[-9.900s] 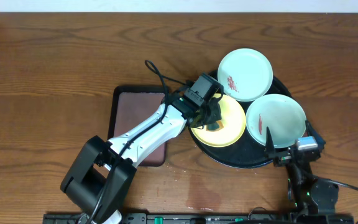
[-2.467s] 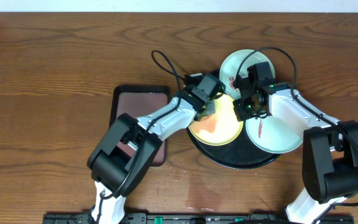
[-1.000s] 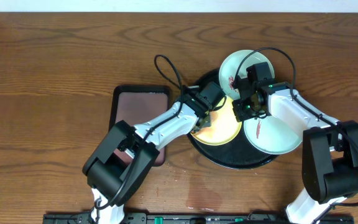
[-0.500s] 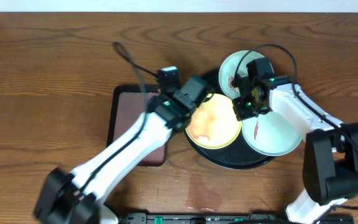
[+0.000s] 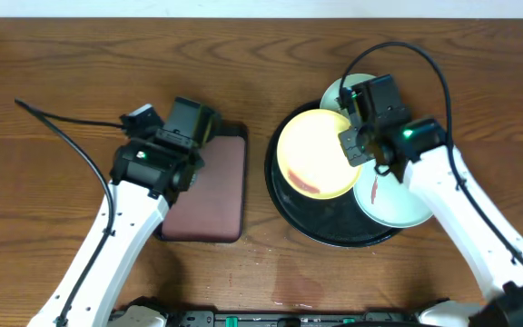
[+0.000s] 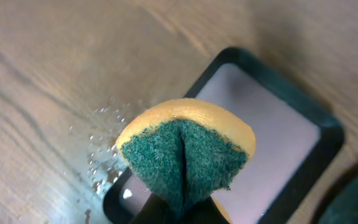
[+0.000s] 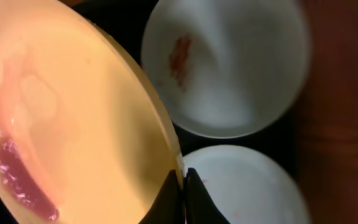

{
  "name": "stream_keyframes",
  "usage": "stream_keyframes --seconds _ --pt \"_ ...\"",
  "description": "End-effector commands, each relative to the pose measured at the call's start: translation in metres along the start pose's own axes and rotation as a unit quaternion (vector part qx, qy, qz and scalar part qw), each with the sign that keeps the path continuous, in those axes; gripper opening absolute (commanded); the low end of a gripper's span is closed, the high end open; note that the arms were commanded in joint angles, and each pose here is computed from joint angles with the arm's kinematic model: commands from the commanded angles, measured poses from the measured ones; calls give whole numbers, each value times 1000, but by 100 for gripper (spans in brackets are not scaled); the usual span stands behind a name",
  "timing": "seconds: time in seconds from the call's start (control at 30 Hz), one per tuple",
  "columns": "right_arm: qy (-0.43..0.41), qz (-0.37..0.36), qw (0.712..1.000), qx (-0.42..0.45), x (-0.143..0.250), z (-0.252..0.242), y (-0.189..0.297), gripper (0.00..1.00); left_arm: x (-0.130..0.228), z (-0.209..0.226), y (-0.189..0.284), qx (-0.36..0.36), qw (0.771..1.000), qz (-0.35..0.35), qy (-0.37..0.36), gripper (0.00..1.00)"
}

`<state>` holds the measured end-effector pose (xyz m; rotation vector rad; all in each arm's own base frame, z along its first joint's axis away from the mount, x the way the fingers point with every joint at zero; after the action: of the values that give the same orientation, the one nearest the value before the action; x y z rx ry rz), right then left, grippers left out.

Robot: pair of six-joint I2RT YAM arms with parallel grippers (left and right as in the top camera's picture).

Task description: Clean dirty plates on tray and stack at the side

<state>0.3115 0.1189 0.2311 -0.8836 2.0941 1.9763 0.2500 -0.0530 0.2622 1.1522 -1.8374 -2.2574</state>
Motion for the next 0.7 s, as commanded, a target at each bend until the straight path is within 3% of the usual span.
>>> stream_keyframes --seconds 0.0,0.2,0.43,0.53,0.67 --pt "17 -38 992 118 -9 1 19 1 5 6 -12 -6 999 35 11 8" --pt "71 -74 963 248 -11 21 37 1 5 8 -15 -6 999 44 18 8" --pt "128 -140 906 378 -20 46 66 1 5 8 -16 -7 999 44 17 8" --pt "134 -163 887 411 -25 55 76 1 5 8 -16 -6 999 44 18 7" --pt "137 -179 884 409 -29 61 80 1 5 8 -16 -7 999 44 19 8"
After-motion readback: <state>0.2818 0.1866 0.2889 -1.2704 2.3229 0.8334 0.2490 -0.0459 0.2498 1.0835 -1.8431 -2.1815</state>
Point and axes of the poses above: each gripper's point midway between its finger pads, its own y axis back along the fingers, its own z axis along the line the jaws close on, x = y × z, the point moved 9 cm from there along y, back along the fingers, and after that the axes turned 4 degrees about -y, right-handed, at the moved point
